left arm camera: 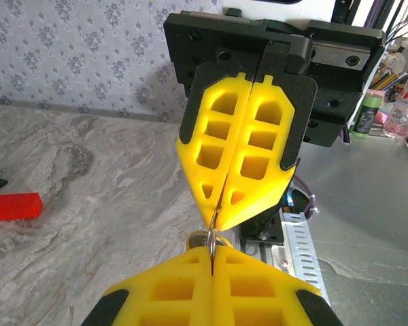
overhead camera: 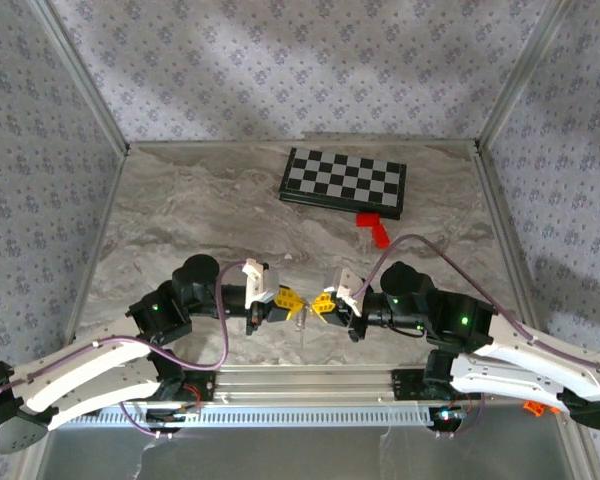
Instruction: Put the keys on the keyring
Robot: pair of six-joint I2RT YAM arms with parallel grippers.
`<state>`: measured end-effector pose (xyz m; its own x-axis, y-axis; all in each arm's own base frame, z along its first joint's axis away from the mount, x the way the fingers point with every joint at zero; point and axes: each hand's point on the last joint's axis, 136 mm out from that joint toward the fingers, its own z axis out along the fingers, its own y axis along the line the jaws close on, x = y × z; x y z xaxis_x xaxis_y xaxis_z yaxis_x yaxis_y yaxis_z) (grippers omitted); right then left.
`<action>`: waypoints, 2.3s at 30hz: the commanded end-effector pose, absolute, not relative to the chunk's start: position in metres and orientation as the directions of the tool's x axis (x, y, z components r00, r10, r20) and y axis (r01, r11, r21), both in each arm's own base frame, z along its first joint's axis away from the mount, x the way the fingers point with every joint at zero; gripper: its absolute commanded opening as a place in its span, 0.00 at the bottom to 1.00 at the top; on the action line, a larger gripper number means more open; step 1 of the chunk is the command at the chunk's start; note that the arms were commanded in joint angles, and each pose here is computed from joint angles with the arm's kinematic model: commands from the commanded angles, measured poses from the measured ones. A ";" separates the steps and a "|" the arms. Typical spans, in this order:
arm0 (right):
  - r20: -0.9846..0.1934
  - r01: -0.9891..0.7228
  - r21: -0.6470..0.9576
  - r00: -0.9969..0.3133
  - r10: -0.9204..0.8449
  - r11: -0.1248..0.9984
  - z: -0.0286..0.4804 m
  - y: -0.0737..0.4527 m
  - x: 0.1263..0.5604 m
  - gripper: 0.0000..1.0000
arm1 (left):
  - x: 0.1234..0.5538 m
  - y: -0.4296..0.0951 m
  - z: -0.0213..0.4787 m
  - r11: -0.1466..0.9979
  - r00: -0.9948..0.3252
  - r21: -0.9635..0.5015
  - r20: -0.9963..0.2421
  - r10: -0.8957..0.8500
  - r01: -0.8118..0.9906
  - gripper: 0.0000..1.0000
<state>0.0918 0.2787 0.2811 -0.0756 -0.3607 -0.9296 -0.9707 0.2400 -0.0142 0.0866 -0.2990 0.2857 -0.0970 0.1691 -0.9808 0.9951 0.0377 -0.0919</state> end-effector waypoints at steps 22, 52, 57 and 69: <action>-0.937 -0.970 -0.033 -0.053 -0.345 0.240 0.297 0.273 0.089 0.00 | 0.082 -0.297 0.313 0.022 -0.040 -0.037 -0.993 0.112 0.999 0.00; -0.932 -0.973 -0.033 -0.053 -0.357 0.230 0.292 0.278 0.089 0.00 | 0.081 -0.297 0.313 0.017 -0.036 -0.034 -0.993 0.113 0.999 0.00; -0.935 -0.974 -0.032 -0.051 -0.352 0.226 0.293 0.279 0.089 0.00 | 0.081 -0.297 0.313 0.018 -0.037 -0.035 -0.993 0.114 0.999 0.00; -0.935 -0.980 -0.021 -0.051 -0.351 0.199 0.292 0.284 0.085 0.00 | 0.081 -0.297 0.314 0.019 -0.032 -0.030 -0.993 0.115 0.999 0.00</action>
<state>0.0895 0.2805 0.2788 -0.0805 -0.3807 -0.9212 -0.9734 0.2291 -0.0096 0.0856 -0.2982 0.2821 -0.0986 0.1857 -0.9776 0.9949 0.0400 -0.0927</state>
